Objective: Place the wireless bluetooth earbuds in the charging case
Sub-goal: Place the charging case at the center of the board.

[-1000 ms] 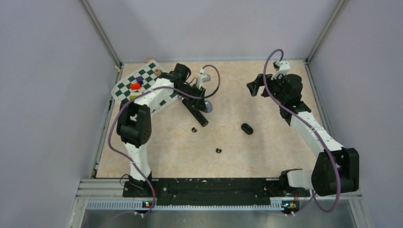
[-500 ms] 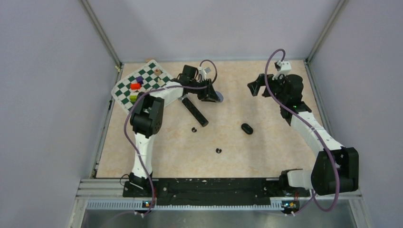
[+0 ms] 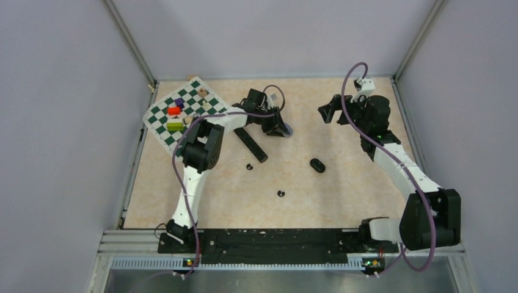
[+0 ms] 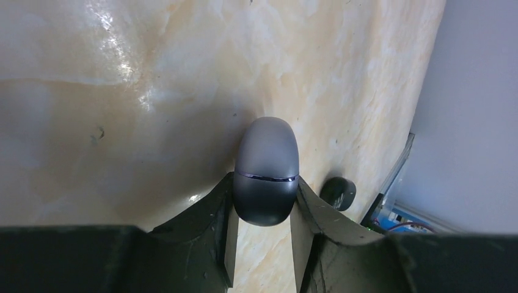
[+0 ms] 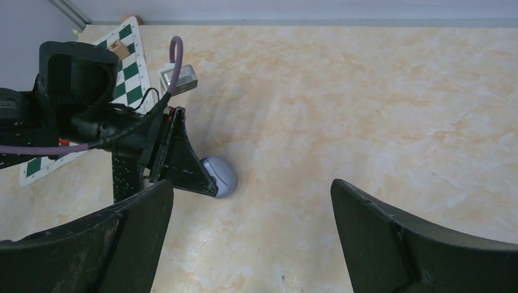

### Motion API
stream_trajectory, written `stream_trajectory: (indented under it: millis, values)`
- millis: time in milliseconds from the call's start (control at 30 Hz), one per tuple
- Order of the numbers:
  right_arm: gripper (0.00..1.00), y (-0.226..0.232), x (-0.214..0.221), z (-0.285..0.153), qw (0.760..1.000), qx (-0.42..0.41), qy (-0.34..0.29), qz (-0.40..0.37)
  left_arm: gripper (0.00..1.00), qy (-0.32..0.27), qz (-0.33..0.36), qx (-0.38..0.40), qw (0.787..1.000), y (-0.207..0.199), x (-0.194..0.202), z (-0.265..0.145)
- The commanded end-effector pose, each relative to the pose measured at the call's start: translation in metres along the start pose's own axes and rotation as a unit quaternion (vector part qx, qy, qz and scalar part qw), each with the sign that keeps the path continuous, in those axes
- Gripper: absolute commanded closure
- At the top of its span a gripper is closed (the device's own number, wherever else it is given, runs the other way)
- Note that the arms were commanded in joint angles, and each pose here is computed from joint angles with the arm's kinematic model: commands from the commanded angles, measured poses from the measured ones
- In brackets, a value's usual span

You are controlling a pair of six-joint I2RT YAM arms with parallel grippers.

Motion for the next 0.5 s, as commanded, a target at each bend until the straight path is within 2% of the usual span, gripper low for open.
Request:
stream_trajectory:
  millis: [0, 33, 100, 233, 367, 467]
  values:
    - [0.01, -0.003, -0.004, 0.002, 1.0, -0.004, -0.007, 0.005, 0.66, 0.004, -0.022, 0.006, 1.0, -0.005, -0.004, 0.005]
    - [0.01, -0.003, -0.003, 0.002, 1.0, -0.004, -0.005, 0.007, 0.61, 0.007, -0.025, 0.009, 1.0, -0.004, -0.004, 0.007]
    - [0.01, -0.003, -0.002, 0.003, 1.0, -0.005, -0.003, 0.009, 0.43, 0.012, -0.028, 0.011, 0.999, -0.004, -0.001, 0.009]
    - [0.01, -0.002, -0.001, 0.002, 1.0, -0.013, 0.001, 0.005, 0.27, 0.017, -0.02, 0.005, 1.0, -0.006, -0.002, 0.007]
    - [0.01, 0.0, 0.0, 0.003, 1.0, -0.021, 0.009, 0.0, 0.2, 0.02, -0.011, 0.007, 1.0, -0.012, -0.003, 0.001]
    - [0.01, -0.001, -0.001, 0.003, 1.0, -0.021, 0.012, -0.007, 0.02, 0.018, 0.005, 0.014, 1.0, -0.021, -0.004, -0.006]
Point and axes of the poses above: each gripper's point midway between its finger pads, its own z axis out along the fingers, its own y axis along the line the jaws close on, x = y × z, the point moved 5 cm from there along -z, back along the fingers, and after that the axes turned 4 degrees about z, right-handed, at the moved point
